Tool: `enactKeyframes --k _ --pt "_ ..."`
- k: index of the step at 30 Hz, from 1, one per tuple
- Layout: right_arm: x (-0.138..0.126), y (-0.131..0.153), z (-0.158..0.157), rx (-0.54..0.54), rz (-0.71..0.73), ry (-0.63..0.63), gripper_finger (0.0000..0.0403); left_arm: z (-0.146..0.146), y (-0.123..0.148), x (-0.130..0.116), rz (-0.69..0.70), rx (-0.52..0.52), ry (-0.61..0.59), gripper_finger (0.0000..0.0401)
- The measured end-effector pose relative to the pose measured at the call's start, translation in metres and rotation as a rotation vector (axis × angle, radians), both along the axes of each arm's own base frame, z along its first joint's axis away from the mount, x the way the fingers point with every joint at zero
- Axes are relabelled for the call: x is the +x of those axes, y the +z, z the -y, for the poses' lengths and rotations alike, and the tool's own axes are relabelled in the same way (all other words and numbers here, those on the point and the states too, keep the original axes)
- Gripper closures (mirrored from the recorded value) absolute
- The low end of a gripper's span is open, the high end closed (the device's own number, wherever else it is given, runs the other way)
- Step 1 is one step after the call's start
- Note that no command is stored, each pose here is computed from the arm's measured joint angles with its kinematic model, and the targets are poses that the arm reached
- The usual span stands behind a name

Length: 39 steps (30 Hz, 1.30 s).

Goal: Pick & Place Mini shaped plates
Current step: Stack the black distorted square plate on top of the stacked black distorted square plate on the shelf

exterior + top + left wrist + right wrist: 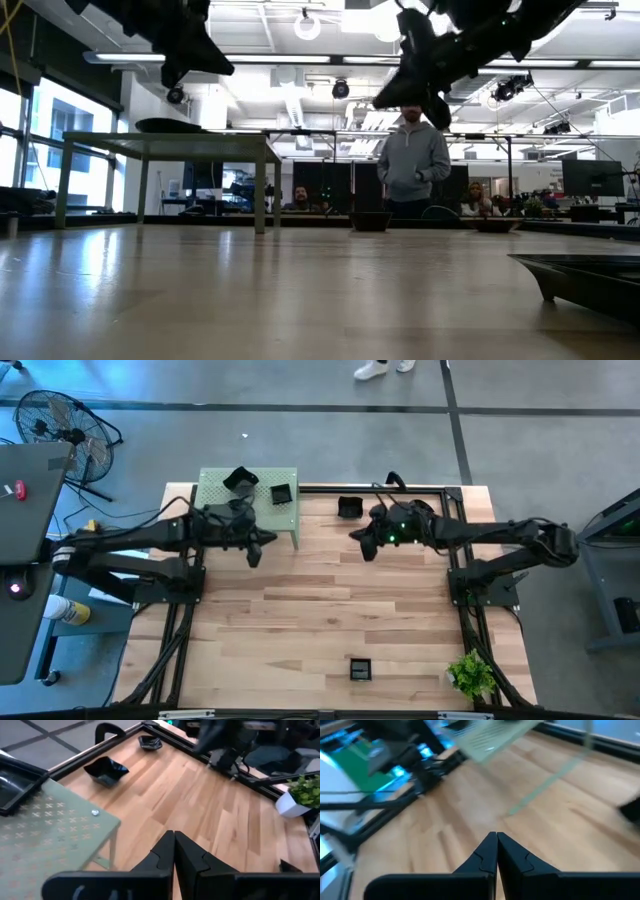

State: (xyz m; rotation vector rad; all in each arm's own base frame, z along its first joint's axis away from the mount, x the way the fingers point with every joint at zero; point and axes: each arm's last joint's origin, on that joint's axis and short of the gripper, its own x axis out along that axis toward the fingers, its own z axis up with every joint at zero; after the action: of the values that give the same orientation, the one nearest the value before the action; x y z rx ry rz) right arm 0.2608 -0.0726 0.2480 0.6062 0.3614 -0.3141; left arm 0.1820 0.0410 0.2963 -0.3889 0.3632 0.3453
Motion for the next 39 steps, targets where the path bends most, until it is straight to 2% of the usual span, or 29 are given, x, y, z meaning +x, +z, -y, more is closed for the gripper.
enactKeyframes --k 10,16,22,26,30,39 --pt "-0.033 -0.012 0.059 0.148 -0.169 -0.292 0.0401 0.010 0.000 0.002 0.009 0.019 0.030 0.0400" --pt "-0.043 -0.028 0.086 0.192 -0.230 -0.400 0.0389 0.010 0.000 0.002 0.012 0.009 0.035 0.0400" --pt "-0.036 -0.062 0.108 0.241 -0.298 -0.461 0.0357 0.010 0.000 0.002 0.012 0.010 0.036 0.0400" --pt "-0.030 -0.078 0.119 0.266 -0.292 -0.500 0.0331 0.010 -0.001 0.002 0.011 0.009 0.036 0.0400" --pt "-0.023 -0.089 0.127 0.265 -0.263 -0.509 0.0317 0.010 -0.001 0.002 0.011 0.009 0.036 0.0400" --pt "0.007 -0.097 0.155 0.246 -0.368 -0.546 0.0315 0.010 -0.001 0.002 0.008 0.012 0.035 0.0400"
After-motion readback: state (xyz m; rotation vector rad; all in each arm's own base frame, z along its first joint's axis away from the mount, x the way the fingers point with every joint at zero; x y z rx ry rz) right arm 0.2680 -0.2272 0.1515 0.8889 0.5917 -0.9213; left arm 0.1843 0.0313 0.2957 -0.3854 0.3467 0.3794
